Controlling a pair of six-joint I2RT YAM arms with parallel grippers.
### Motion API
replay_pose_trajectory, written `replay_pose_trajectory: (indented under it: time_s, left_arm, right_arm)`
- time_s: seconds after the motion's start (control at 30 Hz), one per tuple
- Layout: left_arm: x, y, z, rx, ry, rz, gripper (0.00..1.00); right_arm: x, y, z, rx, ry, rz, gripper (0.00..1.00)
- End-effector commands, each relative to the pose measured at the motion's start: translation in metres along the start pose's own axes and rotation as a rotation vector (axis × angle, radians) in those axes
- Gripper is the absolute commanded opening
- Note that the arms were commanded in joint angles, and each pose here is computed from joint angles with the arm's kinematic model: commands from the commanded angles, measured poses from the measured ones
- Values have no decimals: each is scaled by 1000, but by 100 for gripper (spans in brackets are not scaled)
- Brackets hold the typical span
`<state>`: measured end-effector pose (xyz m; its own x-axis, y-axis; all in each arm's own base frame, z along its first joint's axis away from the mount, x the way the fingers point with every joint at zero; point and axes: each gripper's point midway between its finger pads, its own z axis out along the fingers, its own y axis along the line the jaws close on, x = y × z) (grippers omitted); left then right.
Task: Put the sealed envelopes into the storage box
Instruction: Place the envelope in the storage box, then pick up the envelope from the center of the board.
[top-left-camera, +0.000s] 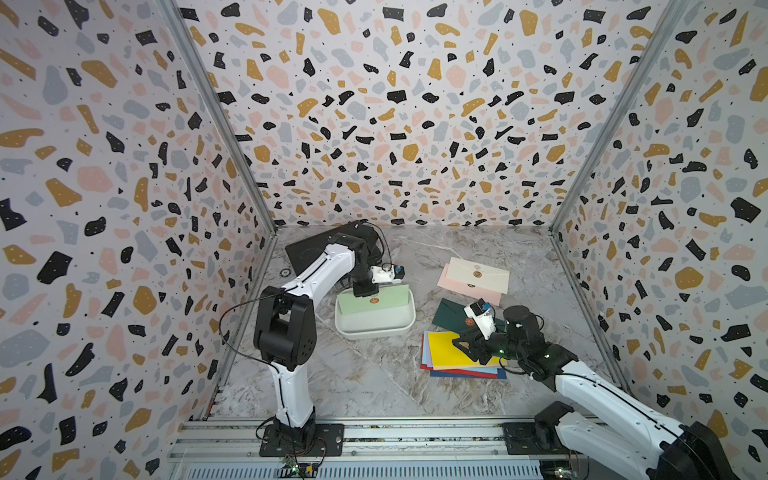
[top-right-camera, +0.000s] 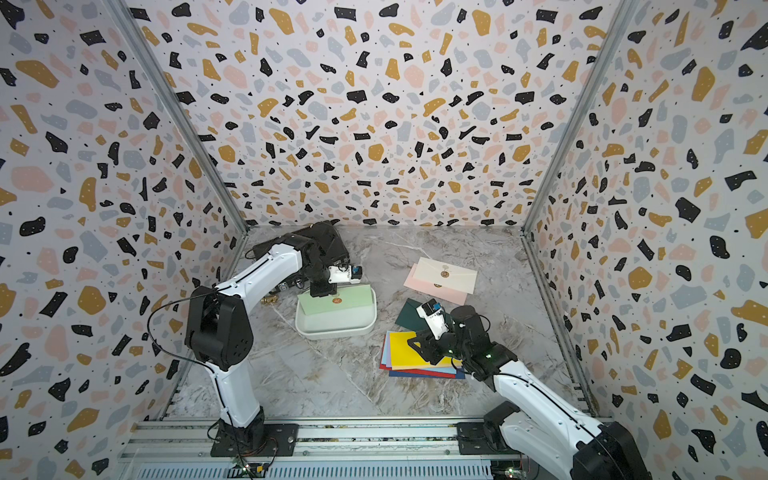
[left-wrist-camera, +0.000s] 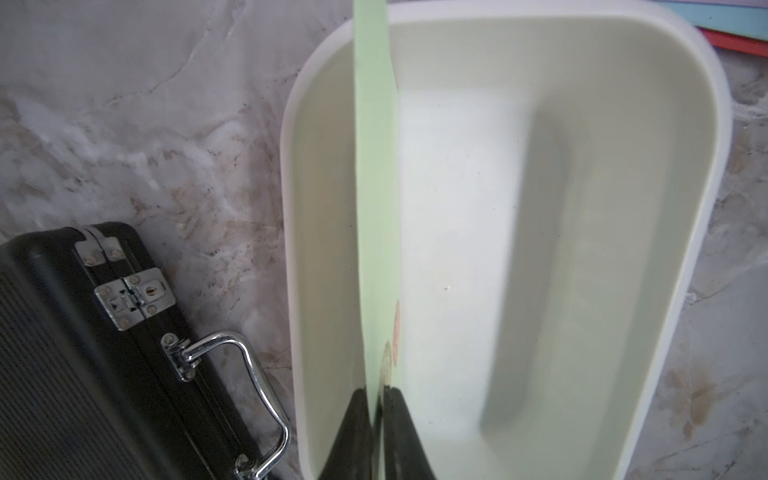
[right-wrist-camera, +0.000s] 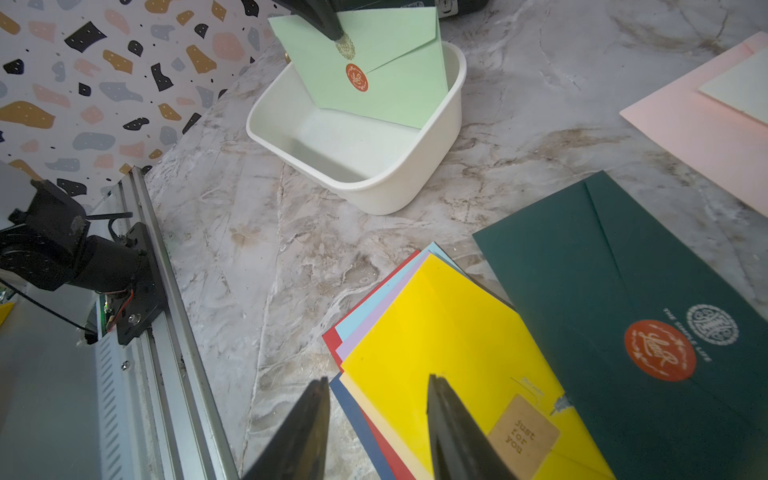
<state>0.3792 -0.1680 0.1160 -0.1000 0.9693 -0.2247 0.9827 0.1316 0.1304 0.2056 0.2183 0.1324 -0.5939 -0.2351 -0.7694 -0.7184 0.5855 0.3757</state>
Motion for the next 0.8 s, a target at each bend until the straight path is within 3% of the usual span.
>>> replay_pose_trajectory:
  time_s: [0.0, 0.07, 0.1, 0.3, 0.43, 0.57, 0.67, 0.7, 0.73, 0.77]
  left_arm:
    - [-7, 17, -8, -63, -25, -25, 22]
    - [-7, 21, -12, -83, -22, -41, 35]
    - [-6, 24, -14, -100, -13, -47, 37]
    - [-7, 39, -33, -194, -19, -67, 38]
    - [-13, 55, -58, -323, -67, -119, 39]
    - [-11, 82, -105, -568, -128, -281, 44]
    - [-7, 90, -148, -751, -242, -431, 62]
    - [-5, 89, -159, -793, -284, -483, 72]
    - [-2, 87, -176, -843, -350, -569, 90]
    - [0, 83, -188, -859, -412, -661, 99]
  right_arm:
    - [-9, 4, -1, -7, -16, -5, 44]
    - [-9, 3, -1, -5, -16, -5, 44]
    - [-10, 3, -1, -5, -18, -6, 44]
    - [-4, 2, -2, 4, 6, 3, 44]
    - [-4, -3, -3, 36, 10, 6, 44]
    - [-6, -22, -7, 156, 9, 49, 44]
    - [-8, -42, -15, 290, 26, 86, 44]
    - [-9, -49, -19, 340, 32, 96, 44]
    - [-11, -59, -26, 415, 35, 117, 44]
    - [-11, -70, -33, 487, 40, 141, 45]
